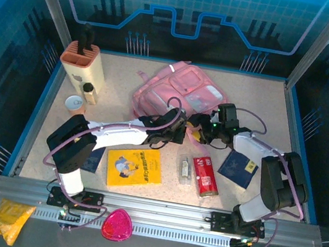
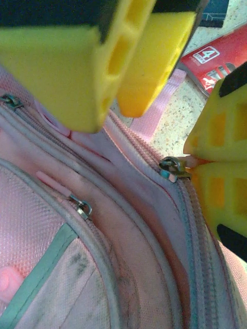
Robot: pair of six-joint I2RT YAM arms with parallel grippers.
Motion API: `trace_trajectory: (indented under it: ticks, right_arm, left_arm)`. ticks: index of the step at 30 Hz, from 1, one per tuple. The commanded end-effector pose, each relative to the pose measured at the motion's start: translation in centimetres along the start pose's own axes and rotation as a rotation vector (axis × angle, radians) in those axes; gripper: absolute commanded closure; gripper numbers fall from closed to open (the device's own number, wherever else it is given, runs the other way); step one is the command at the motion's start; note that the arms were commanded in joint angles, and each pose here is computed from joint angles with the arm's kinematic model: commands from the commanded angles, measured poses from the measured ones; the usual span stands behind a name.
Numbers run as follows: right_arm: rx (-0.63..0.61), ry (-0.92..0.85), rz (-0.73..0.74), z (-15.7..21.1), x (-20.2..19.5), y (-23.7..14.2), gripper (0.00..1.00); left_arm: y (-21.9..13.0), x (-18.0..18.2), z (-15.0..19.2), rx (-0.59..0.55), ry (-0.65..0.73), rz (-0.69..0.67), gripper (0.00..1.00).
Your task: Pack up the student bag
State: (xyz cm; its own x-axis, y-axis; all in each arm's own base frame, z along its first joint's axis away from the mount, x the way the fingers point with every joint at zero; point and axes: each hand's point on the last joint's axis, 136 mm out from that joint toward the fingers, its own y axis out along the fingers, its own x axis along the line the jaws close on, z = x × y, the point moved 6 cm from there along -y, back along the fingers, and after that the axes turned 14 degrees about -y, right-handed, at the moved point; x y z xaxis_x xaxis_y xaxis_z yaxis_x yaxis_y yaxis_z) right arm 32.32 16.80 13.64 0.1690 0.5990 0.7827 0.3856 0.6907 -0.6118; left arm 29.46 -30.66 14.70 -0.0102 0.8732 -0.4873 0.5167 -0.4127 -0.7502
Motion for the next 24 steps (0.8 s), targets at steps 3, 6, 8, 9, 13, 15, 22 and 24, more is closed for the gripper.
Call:
trace_trajectory:
  ticks: [3, 6, 8, 9, 13, 15, 22, 24]
  right_arm:
    - [-0.049, -0.012, 0.018, -1.6, -0.5, 1.4, 0.54]
    - [-0.061, -0.022, 0.036, -2.0, -1.0, 1.5, 0.65]
    - [-0.075, -0.041, 0.060, -2.2, -1.4, 1.3, 0.73]
    - [-0.090, -0.069, 0.061, -2.8, -0.7, 1.0, 0.78]
    - [-0.105, -0.114, 0.095, -3.7, -0.8, 0.2, 0.93]
    - [-0.121, -0.117, 0.097, -4.3, -1.0, -0.3, 0.99]
    - [-0.159, -0.135, 0.121, -7.2, -1.4, -2.4, 1.00]
    - [-0.166, -0.155, 0.131, -8.0, -1.2, -3.0, 1.00]
  left_arm:
    - [-1.1, -2.5, -1.2, -0.002, 0.047, 0.099, 1.00]
    - [-1.1, -2.5, -1.0, 0.013, 0.061, 0.091, 1.00]
    - [-1.2, -2.3, -1.0, 0.019, 0.070, 0.086, 1.00]
    - [-1.1, -2.1, -0.9, 0.020, 0.075, 0.073, 1.00]
    - [-1.4, -1.2, -0.7, 0.025, 0.098, 0.030, 1.00]
    - [-1.5, -0.7, -0.5, 0.038, 0.111, 0.008, 1.00]
    - [-2.3, 2.6, 0.8, 0.104, 0.131, -0.079, 1.00]
    - [-2.4, 3.9, 1.2, 0.127, 0.084, -0.074, 1.00]
